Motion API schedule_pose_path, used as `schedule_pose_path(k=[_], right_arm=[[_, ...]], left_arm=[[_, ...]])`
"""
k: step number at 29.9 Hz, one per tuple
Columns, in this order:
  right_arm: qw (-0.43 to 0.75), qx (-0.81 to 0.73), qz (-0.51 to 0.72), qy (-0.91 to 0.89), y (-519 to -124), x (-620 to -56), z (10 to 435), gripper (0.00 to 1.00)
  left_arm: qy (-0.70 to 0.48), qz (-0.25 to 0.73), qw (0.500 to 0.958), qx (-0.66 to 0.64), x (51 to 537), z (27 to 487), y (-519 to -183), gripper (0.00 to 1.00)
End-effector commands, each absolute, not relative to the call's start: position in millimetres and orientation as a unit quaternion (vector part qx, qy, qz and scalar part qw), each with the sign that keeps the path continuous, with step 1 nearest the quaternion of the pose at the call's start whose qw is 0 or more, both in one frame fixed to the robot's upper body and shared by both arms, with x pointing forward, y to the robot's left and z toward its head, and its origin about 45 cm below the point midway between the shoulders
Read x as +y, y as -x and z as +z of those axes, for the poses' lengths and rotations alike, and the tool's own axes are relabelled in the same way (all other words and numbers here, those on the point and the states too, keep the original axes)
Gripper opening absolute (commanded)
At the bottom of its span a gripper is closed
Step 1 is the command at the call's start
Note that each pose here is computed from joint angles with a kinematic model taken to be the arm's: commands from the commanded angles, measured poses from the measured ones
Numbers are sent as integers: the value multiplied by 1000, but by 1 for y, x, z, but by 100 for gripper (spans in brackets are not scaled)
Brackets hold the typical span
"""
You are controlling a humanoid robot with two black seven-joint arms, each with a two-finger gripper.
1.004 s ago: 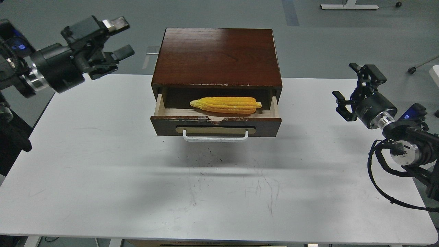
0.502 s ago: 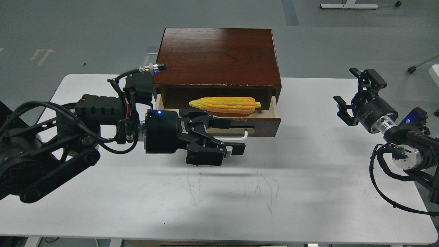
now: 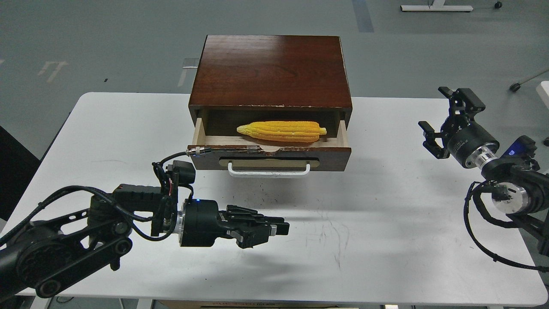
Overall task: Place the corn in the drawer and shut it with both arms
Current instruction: 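Push the drawer front with the left gripper toward the box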
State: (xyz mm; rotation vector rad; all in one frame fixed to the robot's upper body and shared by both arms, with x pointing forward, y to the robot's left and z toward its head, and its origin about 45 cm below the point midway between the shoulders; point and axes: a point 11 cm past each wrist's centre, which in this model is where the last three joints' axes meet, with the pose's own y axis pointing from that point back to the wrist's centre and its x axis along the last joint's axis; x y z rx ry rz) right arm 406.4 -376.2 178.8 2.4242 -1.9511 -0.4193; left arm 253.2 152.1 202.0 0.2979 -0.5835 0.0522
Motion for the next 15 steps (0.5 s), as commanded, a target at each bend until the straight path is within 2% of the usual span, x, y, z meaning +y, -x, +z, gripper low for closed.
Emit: schedule_pose_path(k=[1,15], right_arm=[[3,-621,-135,-772,-405,-376,177,100],[10,-617,-140,-774,-401,-372,168,100]], left_arm=[[-125,77,961,-233,161,201,-266,0],[-160,162,959,-170,186,179,-296,0]])
